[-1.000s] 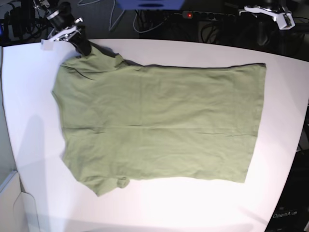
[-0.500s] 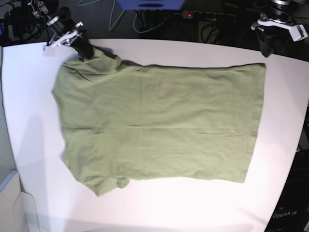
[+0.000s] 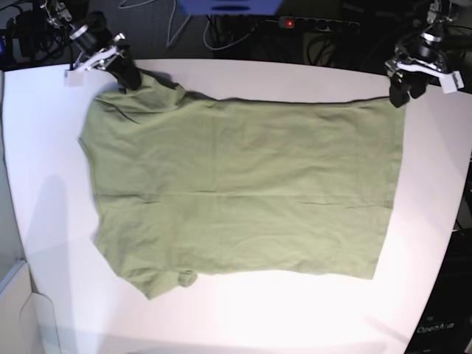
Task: Fold the T-shirt properly
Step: 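Move the left gripper to the shirt's other shoulder corner and grasp it, then lift both shoulder corners and fold them over toward the hem, then drag the folded edge with both grippers, smoothing it across the shirt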
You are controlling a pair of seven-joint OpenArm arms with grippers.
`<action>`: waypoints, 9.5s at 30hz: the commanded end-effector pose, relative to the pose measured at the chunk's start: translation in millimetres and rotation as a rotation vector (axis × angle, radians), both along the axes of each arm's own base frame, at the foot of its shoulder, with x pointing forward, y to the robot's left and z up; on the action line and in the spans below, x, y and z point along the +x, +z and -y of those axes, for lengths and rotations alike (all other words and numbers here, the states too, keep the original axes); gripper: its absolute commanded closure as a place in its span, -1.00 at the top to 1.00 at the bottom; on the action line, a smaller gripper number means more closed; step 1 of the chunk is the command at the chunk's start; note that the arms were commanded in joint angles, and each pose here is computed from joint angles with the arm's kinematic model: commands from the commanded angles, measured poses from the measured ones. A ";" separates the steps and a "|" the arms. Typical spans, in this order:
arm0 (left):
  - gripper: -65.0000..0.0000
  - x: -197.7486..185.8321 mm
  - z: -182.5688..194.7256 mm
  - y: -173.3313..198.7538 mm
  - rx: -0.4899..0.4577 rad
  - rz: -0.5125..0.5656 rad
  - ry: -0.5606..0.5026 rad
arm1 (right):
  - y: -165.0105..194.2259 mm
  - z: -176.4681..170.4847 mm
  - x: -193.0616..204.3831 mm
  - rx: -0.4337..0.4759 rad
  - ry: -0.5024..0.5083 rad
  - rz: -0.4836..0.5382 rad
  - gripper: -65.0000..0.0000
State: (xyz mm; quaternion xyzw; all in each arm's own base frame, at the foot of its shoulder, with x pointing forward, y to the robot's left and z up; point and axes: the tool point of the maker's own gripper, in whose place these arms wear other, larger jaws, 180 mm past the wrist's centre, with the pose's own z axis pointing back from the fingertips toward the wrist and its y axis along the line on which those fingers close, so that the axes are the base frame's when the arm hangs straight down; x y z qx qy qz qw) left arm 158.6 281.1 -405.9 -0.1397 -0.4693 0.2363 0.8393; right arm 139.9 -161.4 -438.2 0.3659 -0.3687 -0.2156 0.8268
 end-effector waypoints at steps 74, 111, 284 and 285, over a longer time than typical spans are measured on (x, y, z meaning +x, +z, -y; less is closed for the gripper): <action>-0.92 110.9 4.1 47.6 -0.079 0.123 -0.044 | 105.0 15.4 146.1 -0.165 0.163 0.316 -0.97; -0.93 197.6 -33.1 66.9 -0.172 0.193 0.057 | 90.7 48.6 199.9 -0.205 0.106 0.270 -0.98; -0.91 162.1 -15.2 59.6 0.179 -0.009 -0.137 | -24.1 31.5 81.0 -0.734 0.470 0.002 -0.99; -0.91 170.7 -18.7 56.3 0.187 -0.029 -0.131 | -24.1 31.5 81.0 -0.734 0.470 0.002 -0.99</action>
